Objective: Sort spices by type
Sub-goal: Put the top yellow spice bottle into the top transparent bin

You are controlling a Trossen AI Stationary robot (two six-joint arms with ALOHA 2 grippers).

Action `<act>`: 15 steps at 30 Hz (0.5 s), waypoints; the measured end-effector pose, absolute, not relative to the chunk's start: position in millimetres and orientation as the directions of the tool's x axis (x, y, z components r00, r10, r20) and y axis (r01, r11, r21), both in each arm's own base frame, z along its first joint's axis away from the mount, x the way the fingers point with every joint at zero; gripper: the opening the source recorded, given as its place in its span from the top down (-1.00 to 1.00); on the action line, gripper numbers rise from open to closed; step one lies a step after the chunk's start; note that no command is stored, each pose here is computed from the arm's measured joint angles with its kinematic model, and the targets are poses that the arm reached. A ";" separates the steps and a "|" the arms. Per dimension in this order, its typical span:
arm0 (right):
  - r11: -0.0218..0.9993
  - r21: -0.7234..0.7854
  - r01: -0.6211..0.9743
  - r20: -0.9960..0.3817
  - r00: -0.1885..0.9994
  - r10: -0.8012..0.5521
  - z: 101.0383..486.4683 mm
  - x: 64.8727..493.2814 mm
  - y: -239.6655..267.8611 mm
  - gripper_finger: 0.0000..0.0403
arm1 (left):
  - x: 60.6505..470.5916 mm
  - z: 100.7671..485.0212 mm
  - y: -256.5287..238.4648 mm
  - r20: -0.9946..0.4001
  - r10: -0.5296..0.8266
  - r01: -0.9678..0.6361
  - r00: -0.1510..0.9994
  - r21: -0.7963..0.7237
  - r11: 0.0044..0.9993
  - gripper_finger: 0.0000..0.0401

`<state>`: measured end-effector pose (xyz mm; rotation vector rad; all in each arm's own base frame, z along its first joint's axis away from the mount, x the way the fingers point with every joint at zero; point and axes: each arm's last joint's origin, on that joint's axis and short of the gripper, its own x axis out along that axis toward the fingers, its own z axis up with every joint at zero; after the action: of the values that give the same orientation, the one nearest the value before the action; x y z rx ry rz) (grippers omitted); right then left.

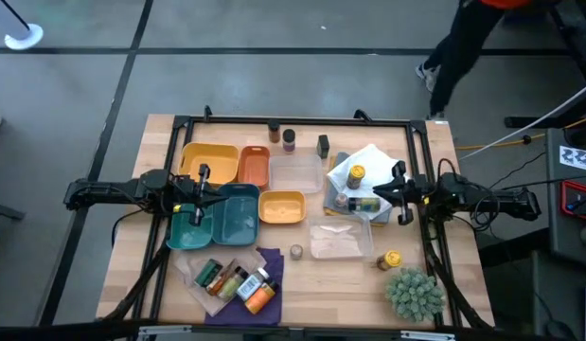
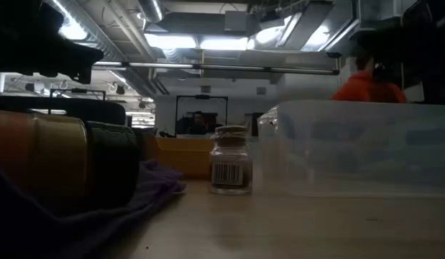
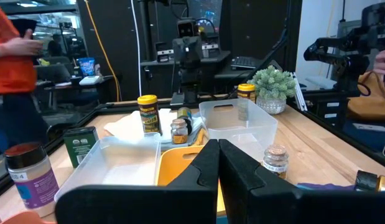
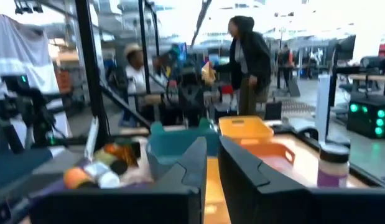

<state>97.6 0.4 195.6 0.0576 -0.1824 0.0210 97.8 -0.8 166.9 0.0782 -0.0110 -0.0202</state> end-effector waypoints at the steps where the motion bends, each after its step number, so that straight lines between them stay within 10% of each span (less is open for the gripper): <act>1: 0.998 0.062 -0.028 0.193 0.981 0.015 196.7 97.4 0.4 0.79 | 97.8 166.9 -0.7 0.010 -0.020 0.020 1.000 0.078 0.997 1.00; 15: 0.972 0.160 0.169 0.216 0.955 -0.202 199.2 96.3 -5.9 -0.03 | 97.8 166.9 -0.7 0.010 -0.020 0.019 1.000 0.078 0.997 1.00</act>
<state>96.3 -5.9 199.2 0.1411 -0.2330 -0.1889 97.8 -0.7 166.9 0.0782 -0.0110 -0.0199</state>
